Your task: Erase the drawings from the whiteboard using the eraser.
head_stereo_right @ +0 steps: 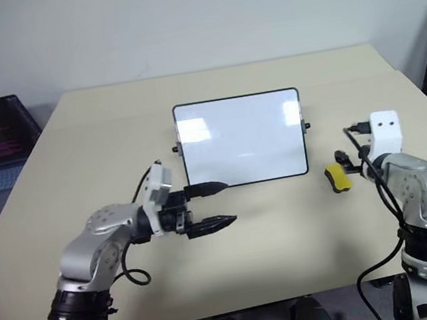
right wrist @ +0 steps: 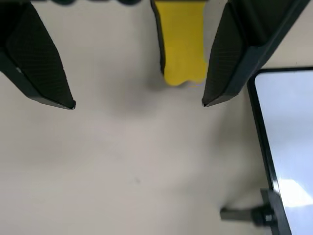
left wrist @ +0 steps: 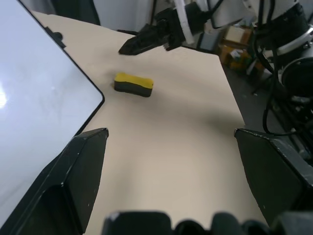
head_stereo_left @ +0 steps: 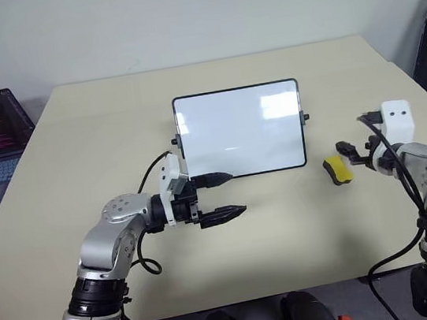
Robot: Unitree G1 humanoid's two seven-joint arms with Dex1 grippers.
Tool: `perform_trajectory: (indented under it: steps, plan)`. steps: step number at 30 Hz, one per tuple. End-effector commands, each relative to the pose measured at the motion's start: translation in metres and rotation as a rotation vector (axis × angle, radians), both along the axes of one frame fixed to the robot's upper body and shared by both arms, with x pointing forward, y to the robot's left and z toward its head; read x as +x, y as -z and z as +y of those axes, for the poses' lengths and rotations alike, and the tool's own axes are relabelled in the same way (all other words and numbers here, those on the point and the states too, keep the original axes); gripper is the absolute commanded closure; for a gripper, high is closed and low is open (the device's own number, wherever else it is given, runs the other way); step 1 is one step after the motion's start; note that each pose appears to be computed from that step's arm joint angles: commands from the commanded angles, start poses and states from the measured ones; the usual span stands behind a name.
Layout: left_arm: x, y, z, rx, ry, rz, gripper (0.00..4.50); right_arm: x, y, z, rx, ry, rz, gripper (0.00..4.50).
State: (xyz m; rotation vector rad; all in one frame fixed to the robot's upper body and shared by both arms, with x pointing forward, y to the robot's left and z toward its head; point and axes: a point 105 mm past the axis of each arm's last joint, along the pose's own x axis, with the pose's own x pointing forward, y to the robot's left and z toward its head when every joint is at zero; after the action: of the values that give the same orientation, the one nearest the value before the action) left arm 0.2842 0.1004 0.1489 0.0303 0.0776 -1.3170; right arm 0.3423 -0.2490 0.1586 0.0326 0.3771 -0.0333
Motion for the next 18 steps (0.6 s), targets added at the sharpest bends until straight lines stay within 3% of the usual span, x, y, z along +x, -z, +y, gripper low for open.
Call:
perform_trajectory:
  steps: [1,8,14,18]
  plan:
    - [0.004,-0.008,0.016,-0.008,-0.172,-0.062,0.0,-0.01,-0.026,-0.011,-0.03,0.063,-0.143,0.02]
    - [0.023,0.006,0.05,-0.023,-0.686,-0.154,0.0,-0.031,-0.034,-0.022,-0.148,0.135,-0.336,0.02]
    - [0.016,0.013,0.066,-0.036,-0.984,-0.23,0.0,-0.051,-0.039,-0.025,-0.201,0.148,-0.54,0.02]
    - [0.009,0.017,0.074,-0.027,-1.092,-0.264,0.0,-0.062,-0.02,-0.03,-0.194,0.185,-0.559,0.02]
